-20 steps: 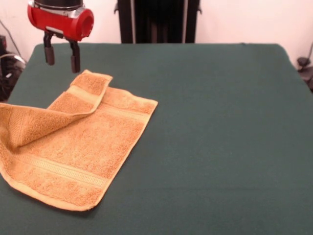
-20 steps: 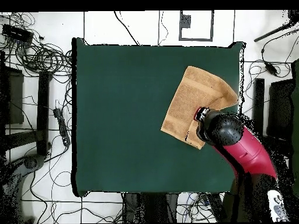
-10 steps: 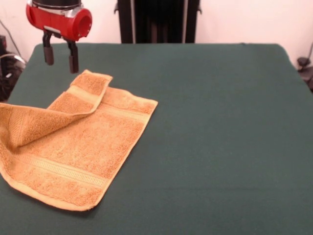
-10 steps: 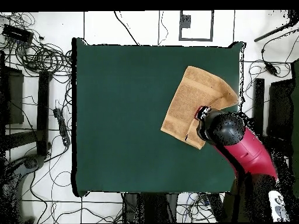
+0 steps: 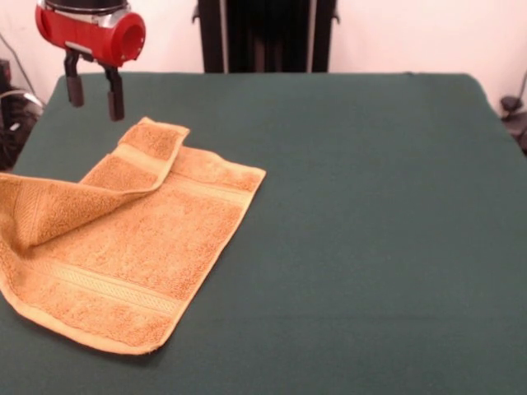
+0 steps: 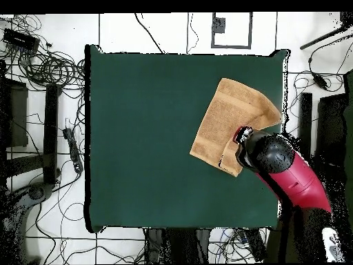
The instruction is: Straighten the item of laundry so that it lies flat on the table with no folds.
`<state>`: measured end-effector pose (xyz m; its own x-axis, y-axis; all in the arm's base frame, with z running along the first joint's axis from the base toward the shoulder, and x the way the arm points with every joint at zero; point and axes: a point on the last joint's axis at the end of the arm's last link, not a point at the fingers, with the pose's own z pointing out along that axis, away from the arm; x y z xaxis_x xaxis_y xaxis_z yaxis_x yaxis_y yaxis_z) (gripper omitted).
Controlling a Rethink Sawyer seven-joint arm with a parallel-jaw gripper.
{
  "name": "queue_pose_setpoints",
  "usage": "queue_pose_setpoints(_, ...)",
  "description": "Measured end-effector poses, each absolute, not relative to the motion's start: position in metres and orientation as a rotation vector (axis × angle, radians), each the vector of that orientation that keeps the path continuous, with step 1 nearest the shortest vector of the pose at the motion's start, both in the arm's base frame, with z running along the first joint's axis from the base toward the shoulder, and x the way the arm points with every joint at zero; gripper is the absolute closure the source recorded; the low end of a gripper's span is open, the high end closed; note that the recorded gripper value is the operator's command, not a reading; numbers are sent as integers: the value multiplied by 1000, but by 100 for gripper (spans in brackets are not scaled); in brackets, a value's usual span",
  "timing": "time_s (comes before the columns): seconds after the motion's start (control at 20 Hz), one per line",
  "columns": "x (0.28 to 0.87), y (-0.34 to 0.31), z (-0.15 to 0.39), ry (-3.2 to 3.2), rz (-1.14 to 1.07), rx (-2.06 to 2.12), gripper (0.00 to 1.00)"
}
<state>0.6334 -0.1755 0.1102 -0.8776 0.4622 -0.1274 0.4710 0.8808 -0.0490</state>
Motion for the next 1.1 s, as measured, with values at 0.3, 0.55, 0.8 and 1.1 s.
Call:
queue_pose_setpoints(0.3,643,-180,119,2948,-96,730,0)
queue_pose_setpoints(0.55,648,-197,127,2949,-76,757,0)
queue_pose_setpoints(0.8,650,-229,135,2932,-69,809,0)
queue_pose_setpoints(1.1,644,-276,132,2910,-81,886,0)
